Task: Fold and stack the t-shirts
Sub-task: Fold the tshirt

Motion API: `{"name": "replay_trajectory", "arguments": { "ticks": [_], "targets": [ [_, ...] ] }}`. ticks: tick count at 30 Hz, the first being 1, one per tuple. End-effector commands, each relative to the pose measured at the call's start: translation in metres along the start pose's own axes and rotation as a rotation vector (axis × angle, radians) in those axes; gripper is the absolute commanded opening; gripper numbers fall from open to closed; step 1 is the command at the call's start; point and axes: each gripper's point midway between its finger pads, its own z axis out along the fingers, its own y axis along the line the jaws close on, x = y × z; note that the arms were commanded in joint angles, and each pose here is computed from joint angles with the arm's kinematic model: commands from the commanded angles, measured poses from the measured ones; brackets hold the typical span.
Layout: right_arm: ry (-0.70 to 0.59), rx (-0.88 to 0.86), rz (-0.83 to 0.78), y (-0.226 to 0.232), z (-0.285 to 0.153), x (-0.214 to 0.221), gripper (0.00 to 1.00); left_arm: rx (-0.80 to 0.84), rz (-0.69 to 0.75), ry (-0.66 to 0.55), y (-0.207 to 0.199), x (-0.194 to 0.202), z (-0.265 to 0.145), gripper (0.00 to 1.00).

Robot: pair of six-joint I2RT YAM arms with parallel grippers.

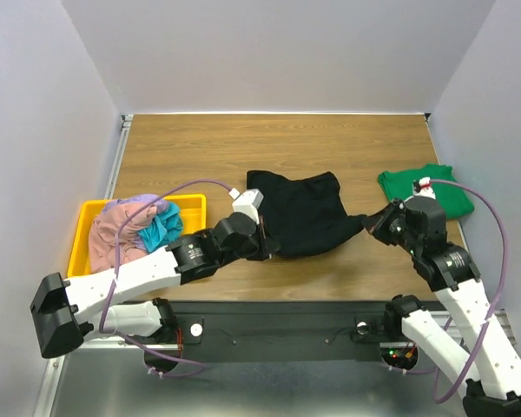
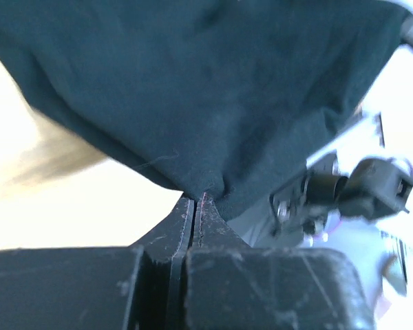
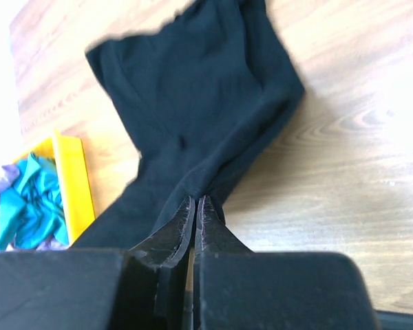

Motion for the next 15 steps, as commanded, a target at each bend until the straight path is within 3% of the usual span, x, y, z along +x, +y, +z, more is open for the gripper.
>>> {"name": "replay_trajectory", "arguments": {
  "ticks": [1, 8, 9, 15],
  "targets": [
    [-0.121, -0.008, -0.005, 0.018, 0.004, -0.038, 0.0, -0.074, 0.012, -0.16, -0.011, -0.052, -0.009, 0.0],
    [-0.125, 0.009, -0.032, 0.044, 0.064, -0.066, 0.01, -0.194, -0.005, -0.283, 0.019, -0.124, 0.011, 0.0],
    [-0.181, 0.006, -0.035, 0.053, 0.067, -0.085, 0.0, -0.209, -0.017, -0.286, 0.024, -0.131, 0.018, 0.0],
    [-0.241, 0.122, -0.084, 0.064, 0.125, -0.127, 0.0, -0.311, -0.015, -0.417, 0.062, -0.198, 0.034, 0.0]
  ]
}}
